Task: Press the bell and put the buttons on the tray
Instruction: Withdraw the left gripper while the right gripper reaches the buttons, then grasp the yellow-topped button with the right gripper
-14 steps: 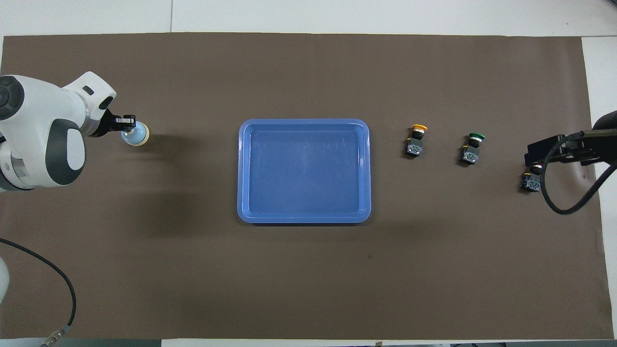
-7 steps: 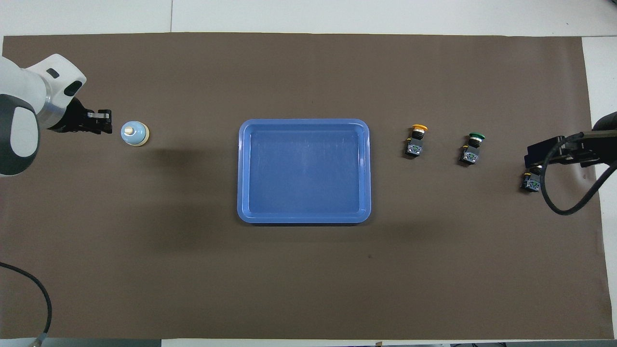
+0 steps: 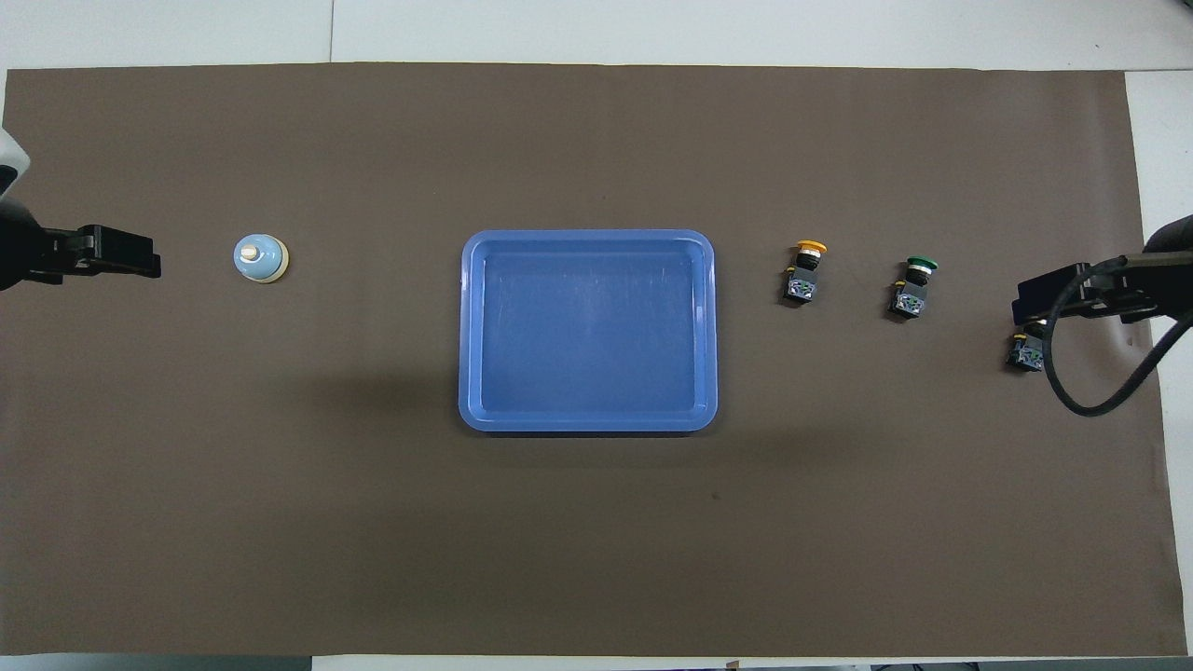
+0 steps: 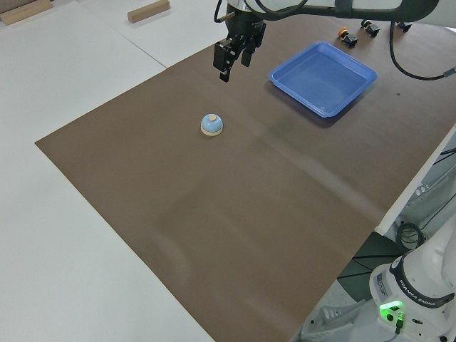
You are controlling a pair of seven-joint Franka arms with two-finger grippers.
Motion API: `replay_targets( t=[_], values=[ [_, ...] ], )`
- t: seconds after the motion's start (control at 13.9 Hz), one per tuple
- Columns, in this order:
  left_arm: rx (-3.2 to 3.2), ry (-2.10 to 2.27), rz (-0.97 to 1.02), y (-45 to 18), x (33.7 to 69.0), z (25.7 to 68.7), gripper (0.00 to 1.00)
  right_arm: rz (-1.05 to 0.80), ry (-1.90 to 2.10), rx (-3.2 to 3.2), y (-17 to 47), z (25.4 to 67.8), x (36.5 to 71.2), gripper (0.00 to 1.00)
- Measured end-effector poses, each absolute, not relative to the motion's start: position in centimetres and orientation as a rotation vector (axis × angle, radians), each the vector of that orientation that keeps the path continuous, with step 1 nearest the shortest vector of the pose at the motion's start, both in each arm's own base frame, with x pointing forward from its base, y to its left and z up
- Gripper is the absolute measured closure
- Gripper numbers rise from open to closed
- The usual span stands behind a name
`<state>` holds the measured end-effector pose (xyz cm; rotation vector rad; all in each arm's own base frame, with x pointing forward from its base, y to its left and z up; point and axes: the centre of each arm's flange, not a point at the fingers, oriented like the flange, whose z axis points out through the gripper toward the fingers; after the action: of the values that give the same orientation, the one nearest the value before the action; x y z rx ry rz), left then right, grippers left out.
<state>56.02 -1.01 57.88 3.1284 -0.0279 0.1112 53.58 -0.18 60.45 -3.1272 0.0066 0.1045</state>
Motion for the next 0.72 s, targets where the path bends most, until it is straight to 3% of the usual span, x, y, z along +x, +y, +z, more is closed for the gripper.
replay_targets(
  t=[0.29, 0.72],
  values=[
    [3.130, -0.038, 0.044, -1.3, 53.2, 60.5, 0.00, 0.075, 0.034, -3.128, 1.6, 60.1, 53.8, 0.00],
    [3.130, -0.035, 0.004, -1.1, 53.3, 61.8, 0.00, -0.019, 0.126, -3.123, 6.6, 55.0, 54.4, 0.00]
  ],
)
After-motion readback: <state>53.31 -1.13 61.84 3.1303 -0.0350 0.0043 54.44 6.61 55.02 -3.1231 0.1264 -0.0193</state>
